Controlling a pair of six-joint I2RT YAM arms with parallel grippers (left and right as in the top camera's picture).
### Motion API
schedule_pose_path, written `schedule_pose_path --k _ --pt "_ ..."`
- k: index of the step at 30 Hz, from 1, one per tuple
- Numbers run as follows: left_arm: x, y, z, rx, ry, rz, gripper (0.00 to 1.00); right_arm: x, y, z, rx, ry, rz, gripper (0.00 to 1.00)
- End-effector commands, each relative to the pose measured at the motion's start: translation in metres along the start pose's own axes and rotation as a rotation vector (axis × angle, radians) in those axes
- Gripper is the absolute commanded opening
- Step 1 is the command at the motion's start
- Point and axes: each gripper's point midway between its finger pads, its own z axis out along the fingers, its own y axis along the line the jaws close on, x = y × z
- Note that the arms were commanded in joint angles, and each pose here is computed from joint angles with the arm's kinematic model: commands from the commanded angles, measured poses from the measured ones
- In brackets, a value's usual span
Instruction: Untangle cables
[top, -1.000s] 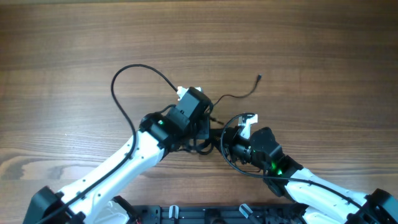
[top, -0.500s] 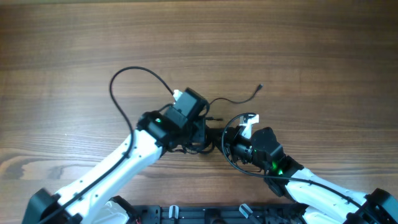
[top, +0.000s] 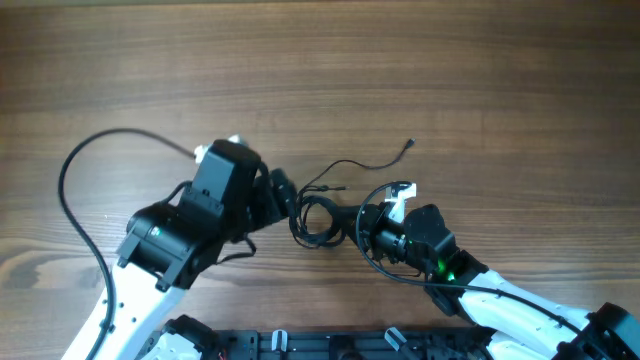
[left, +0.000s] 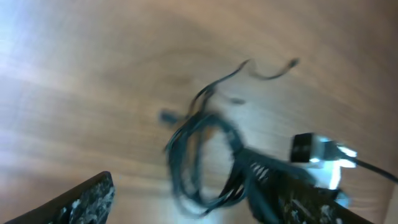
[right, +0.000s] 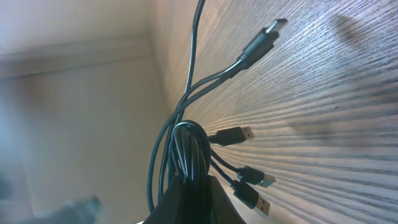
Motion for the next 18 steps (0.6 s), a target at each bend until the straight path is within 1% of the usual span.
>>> schedule_pose_path --k 1,2,3,6,7,8,10,12,16,18 --pt "0.012 0.011 0.009 -0.049 0.064 -0.184 0.78 -0.004 0.008 0.001 -0.020 -0.018 -0.031 0.04" --pt "0.013 0.012 0.012 -0.057 0.069 -0.160 0.76 -0.004 0.008 0.001 -0.023 -0.018 -0.056 0.04" --pt "0.012 0.011 0.015 -0.051 0.069 -0.097 0.72 -0.004 0.010 0.001 -0.029 -0.018 -0.098 0.04" --pt "0.013 -0.003 0.019 0.019 0.096 0.181 0.72 -0.003 0.012 0.001 -0.036 -0.014 -0.257 0.04" --pt "0.018 -0.009 0.018 0.064 0.118 0.378 0.79 0.000 0.012 0.001 -0.039 0.001 -0.395 0.04" --pt "0.020 -0.009 0.018 0.075 0.125 0.464 0.83 0.003 0.012 0.001 -0.042 0.015 -0.475 0.04" --pt "0.021 -0.007 0.017 0.076 0.129 0.561 0.89 0.010 0.011 0.000 -0.053 0.053 -0.636 0.04" --pt "0.023 -0.005 0.017 0.074 0.136 0.632 0.91 0.016 0.008 0.000 -0.055 0.085 -0.711 0.04" --pt "0.021 -0.007 0.018 0.079 0.127 0.652 0.91 0.029 0.009 -0.002 -0.095 0.159 -0.803 0.04" --pt "0.020 -0.009 0.018 0.084 0.121 0.652 0.87 0.035 0.009 -0.005 -0.122 0.204 -0.849 0.04"
